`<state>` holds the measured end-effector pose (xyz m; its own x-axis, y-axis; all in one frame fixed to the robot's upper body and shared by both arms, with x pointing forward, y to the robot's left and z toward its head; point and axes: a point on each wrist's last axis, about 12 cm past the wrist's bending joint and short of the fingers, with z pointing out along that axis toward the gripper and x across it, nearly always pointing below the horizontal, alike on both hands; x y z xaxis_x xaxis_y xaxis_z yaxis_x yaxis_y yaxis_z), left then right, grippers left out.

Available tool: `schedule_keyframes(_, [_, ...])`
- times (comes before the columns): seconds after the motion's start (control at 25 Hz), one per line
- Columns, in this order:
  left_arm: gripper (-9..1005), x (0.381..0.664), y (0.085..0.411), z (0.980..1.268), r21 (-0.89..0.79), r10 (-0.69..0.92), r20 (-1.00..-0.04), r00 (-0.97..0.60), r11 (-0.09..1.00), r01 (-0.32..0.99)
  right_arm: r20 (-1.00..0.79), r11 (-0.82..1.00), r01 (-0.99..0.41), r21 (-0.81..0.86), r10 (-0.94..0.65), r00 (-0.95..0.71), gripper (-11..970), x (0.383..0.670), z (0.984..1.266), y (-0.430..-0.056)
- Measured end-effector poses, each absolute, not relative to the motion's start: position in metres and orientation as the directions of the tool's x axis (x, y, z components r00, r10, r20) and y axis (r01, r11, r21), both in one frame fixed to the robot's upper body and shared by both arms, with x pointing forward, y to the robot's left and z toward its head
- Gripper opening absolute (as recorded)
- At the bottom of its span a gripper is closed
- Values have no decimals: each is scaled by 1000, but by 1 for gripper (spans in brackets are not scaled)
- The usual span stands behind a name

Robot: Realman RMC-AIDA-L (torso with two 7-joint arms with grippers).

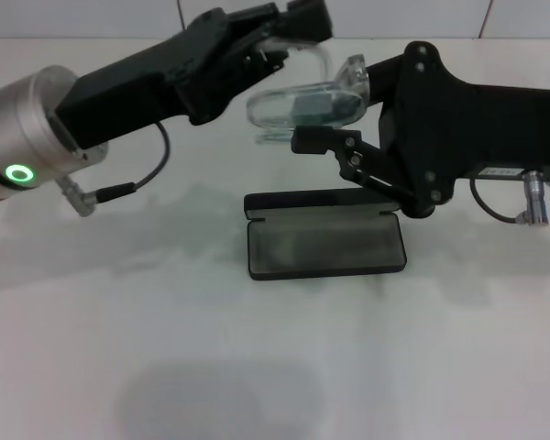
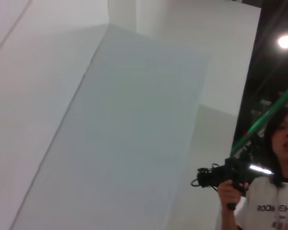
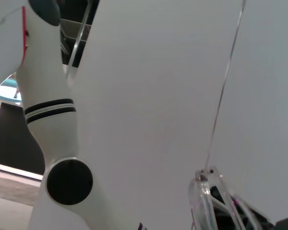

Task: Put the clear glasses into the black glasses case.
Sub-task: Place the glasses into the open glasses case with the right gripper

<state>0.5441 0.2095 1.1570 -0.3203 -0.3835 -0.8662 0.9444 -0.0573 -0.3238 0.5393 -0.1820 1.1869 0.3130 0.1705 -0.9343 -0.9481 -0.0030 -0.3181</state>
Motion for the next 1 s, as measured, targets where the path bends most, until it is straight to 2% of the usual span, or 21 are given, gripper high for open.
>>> schedule_keyframes(0.12, [87, 545, 223, 1158, -295, -405, -874, -269, 2, 956, -943, -1, -956, -294, 163, 290, 115, 540, 1187, -184])
schedule_keyframes(0.32, [88, 547, 271, 1168, -230, -434, -890, -138, 166, 959, -954, -19, -958, -285, 100, 282, 115, 538, 1189, -188])
schedule_keyframes(0.56, [88, 536, 324, 1176, -182, -434, -901, -18, 338, 924, -951, -43, -968, -248, -177, 252, 116, 537, 1204, -188])
schedule_keyframes(0.76, [88, 521, 347, 1168, -200, -437, -900, 0, 412, 889, -834, 12, -988, -155, -538, 125, 115, 540, 1246, -171])
schedule_keyframes(0.88, [88, 513, 353, 1162, -210, -434, -901, 1, 437, 874, -733, 83, -995, -59, -680, -13, 115, 543, 1274, -161])
schedule_keyframes(1.0, [88, 510, 353, 1157, -210, -431, -902, 5, 450, 868, -640, 103, -992, 67, -759, -122, 115, 549, 1293, -151])
